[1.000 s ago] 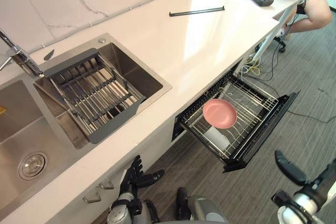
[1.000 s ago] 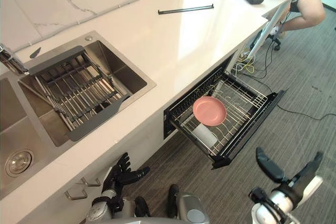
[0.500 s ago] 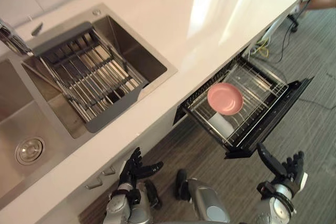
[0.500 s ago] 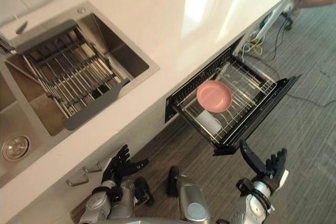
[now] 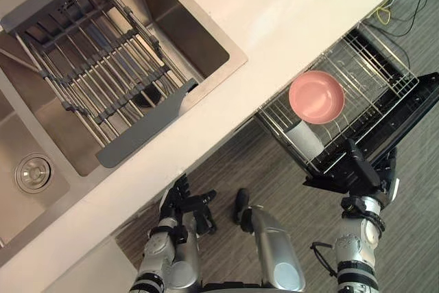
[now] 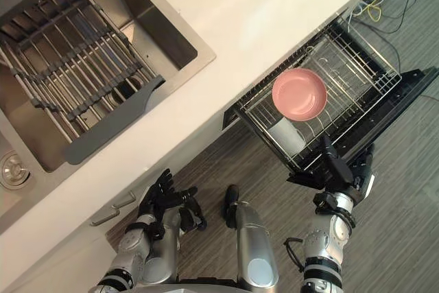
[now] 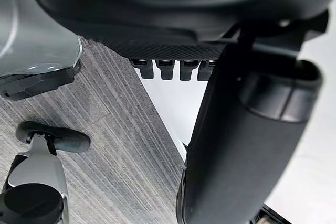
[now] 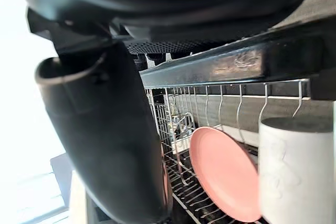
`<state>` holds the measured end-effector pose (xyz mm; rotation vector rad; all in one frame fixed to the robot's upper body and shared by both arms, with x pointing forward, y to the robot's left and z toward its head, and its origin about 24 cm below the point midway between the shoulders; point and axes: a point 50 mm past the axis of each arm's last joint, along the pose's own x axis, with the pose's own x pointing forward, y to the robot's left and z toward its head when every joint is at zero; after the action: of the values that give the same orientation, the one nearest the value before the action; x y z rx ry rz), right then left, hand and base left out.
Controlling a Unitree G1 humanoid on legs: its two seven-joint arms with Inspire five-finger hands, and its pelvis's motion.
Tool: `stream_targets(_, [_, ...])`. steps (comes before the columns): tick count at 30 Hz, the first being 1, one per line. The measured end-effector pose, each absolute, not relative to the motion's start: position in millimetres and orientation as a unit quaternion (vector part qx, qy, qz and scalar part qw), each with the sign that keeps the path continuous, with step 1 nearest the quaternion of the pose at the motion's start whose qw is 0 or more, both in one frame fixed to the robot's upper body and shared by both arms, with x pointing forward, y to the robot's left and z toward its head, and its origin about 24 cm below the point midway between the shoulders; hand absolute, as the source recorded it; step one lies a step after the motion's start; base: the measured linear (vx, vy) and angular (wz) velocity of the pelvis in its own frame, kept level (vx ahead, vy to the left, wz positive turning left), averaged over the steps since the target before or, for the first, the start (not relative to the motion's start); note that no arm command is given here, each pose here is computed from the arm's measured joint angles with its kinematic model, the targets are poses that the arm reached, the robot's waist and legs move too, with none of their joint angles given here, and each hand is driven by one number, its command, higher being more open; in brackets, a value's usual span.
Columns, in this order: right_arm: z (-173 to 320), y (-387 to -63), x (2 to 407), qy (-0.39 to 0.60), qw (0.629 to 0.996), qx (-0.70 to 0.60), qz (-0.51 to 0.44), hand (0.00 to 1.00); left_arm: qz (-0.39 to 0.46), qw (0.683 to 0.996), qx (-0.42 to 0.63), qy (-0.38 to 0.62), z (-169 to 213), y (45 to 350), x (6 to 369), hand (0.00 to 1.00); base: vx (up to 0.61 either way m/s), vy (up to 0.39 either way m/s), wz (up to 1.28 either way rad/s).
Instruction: Walk over to the sink, pick up the cup, carry it to the dishwasher, place the cup inside the dishwasher, then close the dishwasher door
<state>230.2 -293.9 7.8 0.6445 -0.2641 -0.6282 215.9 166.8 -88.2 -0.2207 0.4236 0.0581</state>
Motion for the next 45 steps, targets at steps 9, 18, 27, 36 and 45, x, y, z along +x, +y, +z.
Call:
stream_targets(9, [24.2,-291.0,243.7,-0.186,0.888,0.35,-0.233,1.0,0.022,0.973,-0.112,0.201,-84.8,164.9,220.7,1.0,-0.01,-0.021,0.08])
stream_targets(18, [53.0,-264.8,281.5,-0.195,0.9,0.368,-0.127,1.0,0.0,0.97,-0.141,0.198,-84.0,145.8,222.4,1.0,-0.01,-0.045,0.19])
stream_targets(27, [76.0,-249.5,311.1,-0.193,0.896,0.392,-0.083,1.0,0.013,0.964,-0.162,0.212,-90.5,145.8,213.6,1.0,-0.02,-0.063,0.22])
stream_targets(36, [98.0,-244.6,340.9,-0.185,0.885,0.419,-0.087,1.0,0.009,0.958,-0.191,0.213,-92.2,138.6,211.5,1.0,-0.02,-0.052,0.23])
stream_targets(45, [105.5,-246.1,352.0,-0.136,0.895,0.413,-0.097,1.0,0.007,0.956,-0.197,0.218,-94.8,140.1,207.2,1.0,-0.01,-0.031,0.09])
